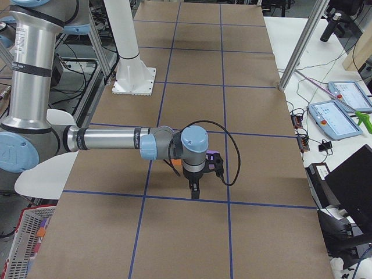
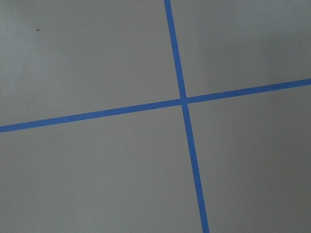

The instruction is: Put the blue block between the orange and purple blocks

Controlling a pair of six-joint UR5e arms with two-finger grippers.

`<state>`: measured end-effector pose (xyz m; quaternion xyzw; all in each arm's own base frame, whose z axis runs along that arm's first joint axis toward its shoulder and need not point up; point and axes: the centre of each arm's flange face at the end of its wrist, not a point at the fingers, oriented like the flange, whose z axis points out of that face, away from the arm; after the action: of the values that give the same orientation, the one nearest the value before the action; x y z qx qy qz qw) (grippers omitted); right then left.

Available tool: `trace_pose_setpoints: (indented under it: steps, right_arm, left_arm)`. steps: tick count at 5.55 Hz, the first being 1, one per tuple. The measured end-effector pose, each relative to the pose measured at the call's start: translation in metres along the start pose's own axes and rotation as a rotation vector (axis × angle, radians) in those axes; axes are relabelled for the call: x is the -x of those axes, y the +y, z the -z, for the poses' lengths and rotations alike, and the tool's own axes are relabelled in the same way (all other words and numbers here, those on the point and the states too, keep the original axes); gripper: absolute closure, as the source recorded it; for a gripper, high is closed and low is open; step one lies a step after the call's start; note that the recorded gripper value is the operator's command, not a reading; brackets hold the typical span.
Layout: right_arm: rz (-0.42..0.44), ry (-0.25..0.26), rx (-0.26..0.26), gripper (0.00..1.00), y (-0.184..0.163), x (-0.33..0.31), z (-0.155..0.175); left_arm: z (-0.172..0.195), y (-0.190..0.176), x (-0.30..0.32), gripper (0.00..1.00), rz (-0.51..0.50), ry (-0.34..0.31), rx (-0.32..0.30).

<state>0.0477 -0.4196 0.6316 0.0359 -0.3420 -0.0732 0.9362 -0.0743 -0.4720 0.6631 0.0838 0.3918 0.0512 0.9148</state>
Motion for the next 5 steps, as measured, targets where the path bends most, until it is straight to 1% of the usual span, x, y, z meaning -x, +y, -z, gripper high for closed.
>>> trace_pose_setpoints:
  steps: [5]
  right_arm:
    - [-0.001, -0.001, 0.001, 0.00, 0.0002, -0.0006, -0.0007]
  left_arm:
    - [0.0023, -0.0045, -0.0020, 0.00, -0.006, -0.002, -0.006]
